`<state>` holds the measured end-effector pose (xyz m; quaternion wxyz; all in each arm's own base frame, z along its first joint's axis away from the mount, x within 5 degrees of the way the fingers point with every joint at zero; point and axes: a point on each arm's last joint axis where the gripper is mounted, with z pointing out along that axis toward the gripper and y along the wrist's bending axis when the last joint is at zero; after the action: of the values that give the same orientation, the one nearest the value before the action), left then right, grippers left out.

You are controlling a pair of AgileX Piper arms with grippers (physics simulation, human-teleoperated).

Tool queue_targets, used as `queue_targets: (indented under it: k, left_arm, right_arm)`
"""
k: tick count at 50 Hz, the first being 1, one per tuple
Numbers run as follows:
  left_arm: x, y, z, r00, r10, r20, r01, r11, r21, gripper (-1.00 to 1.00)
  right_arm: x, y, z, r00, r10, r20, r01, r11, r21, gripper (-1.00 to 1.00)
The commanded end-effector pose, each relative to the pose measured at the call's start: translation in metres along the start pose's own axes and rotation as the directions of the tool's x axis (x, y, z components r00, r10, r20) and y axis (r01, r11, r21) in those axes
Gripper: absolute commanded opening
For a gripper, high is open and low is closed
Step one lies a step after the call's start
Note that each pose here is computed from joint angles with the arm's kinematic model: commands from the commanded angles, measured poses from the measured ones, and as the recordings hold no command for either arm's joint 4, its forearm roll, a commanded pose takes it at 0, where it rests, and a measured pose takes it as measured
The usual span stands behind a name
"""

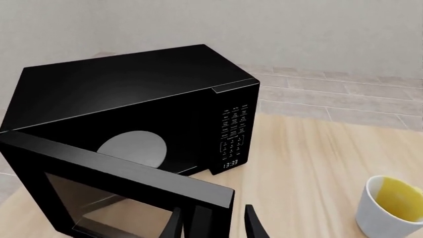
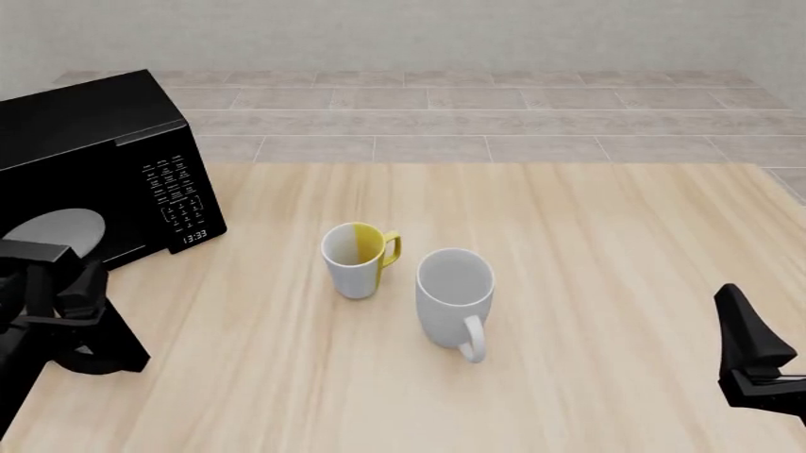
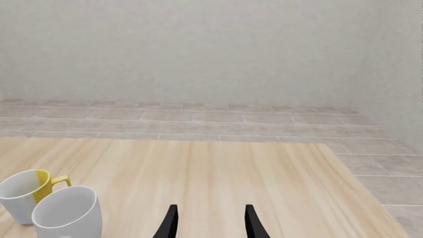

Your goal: Close the microwave.

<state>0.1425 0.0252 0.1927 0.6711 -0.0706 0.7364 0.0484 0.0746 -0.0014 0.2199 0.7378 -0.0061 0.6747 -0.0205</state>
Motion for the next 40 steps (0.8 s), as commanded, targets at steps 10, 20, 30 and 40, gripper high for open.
queue_targets:
  k: [10, 20, 30, 40]
  left_arm:
    - [0.002, 0.005, 0.024, 0.999, 0.007, -0.043, -0.009, 0.999, -0.036, 1.0]
    - [-0.008, 0.007, 0.032, 0.999, 0.034, -0.03, -0.035, 0.998, -0.044, 1.0]
    - [-0.024, 0.001, 0.034, 0.998, 0.069, -0.011, -0.069, 0.997, -0.016, 1.0]
    - [-0.032, 0.001, 0.046, 0.995, 0.101, -0.001, -0.101, 0.995, -0.013, 1.0]
  right_arm:
    - [0.001, 0.0, -0.001, 1.0, -0.002, -0.003, 0.002, 1.0, -0.001, 1.0]
    - [0.001, 0.0, 0.001, 1.0, -0.003, -0.004, 0.003, 1.0, 0.0, 1.0]
    - [0.0, 0.0, 0.0, 1.0, -0.005, -0.002, 0.004, 1.0, -0.001, 1.0]
    - [0.001, 0.0, 0.0, 1.0, -0.005, -0.004, 0.005, 1.0, -0.003, 1.0]
